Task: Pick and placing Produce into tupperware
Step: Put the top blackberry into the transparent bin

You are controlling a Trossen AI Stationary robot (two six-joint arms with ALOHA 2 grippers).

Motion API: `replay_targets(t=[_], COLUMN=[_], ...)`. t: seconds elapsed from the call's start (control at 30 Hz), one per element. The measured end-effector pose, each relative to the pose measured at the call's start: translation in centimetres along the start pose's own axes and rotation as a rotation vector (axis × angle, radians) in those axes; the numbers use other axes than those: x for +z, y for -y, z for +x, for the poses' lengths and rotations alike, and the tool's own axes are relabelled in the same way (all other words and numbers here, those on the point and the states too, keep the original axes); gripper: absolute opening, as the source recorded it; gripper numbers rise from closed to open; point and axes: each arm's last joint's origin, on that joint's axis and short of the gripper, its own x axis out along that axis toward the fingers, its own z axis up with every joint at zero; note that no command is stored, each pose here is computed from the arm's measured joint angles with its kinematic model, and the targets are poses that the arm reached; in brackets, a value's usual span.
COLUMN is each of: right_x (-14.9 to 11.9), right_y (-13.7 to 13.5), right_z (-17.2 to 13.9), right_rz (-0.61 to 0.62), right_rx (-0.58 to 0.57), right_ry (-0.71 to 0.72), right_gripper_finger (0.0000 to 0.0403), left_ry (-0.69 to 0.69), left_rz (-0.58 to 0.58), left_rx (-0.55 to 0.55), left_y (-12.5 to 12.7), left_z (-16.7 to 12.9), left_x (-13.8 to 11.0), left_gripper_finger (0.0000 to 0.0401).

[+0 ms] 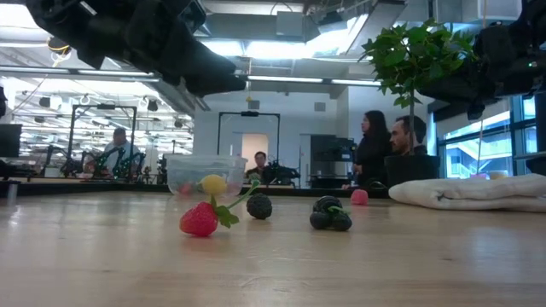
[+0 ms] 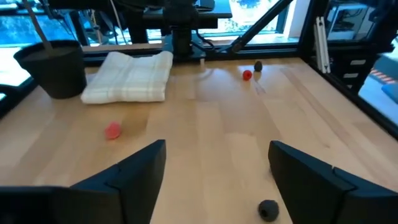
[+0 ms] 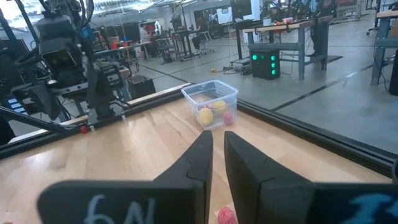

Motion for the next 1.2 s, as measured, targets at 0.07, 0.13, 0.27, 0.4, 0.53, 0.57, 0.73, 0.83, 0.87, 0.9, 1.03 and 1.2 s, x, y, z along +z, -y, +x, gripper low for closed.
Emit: replay_targets(t=[0.07,0.13,0.27,0.4,0.53,0.57,0.73,0.83,0.87,0.9,1.03,1.2], right_x=[0.0,0.0,0.0,0.0,0.0,0.0,-0.1,-0.1,-0.1,-0.1,-0.1,-0.1], right_y=[0.0,0.0,0.0,0.0,0.0,0.0,0.0,0.0,0.0,0.0,0.0,0.0], right_z=[0.0,0.0,0.0,0.0,0.0,0.0,0.0,0.0,0.0,0.0,0.0,0.0], right_rz=[0.001,0.003,0.001,0.003,0.03,0.034,0.076,0.08,0.08,0.081,0.08,0.079], right_rx=[0.0,0.0,0.0,0.0,0.0,-0.001,-0.001,-0.001,-0.001,-0.001,-0.002,-0.002], right_ry=[0.0,0.0,0.0,0.0,0.001,0.0,-0.004,-0.005,-0.005,-0.005,-0.008,-0.008], right_gripper_finger=[0.0045,0.0045,0.0045,0.0045,0.0045,0.0045,0.0045,0.0045,0.0045,0.0045,0.0045,0.0045], left_ry=[-0.001,-0.001,0.012,-0.042,-0.166,-0.191,-0.273,-0.301,-0.304,-0.302,-0.291,-0.318], left_rz=[-0.009,0.005,0.092,0.177,0.239,0.255,0.306,0.263,0.247,0.235,0.222,0.199], left_rx=[-0.001,0.0,-0.064,-0.13,-0.168,-0.182,-0.295,-0.361,-0.366,-0.366,-0.385,-0.405], left_y=[0.0,0.0,0.2,0.8,1.5,1.8,3.1,3.7,3.8,4.0,4.3,4.2], left_z=[0.0,0.0,0.1,1.2,3.7,4.4,7.1,8.3,8.6,9.0,10.4,11.2], left_x=[0.0,0.0,0.5,1.9,2.5,2.4,1.0,-0.6,-1.0,-1.4,-3.0,-4.5], left_gripper_finger=[0.0284,0.0285,0.0279,0.0277,0.0277,0.0277,0.0276,0.0276,0.0276,0.0276,0.0276,0.0276])
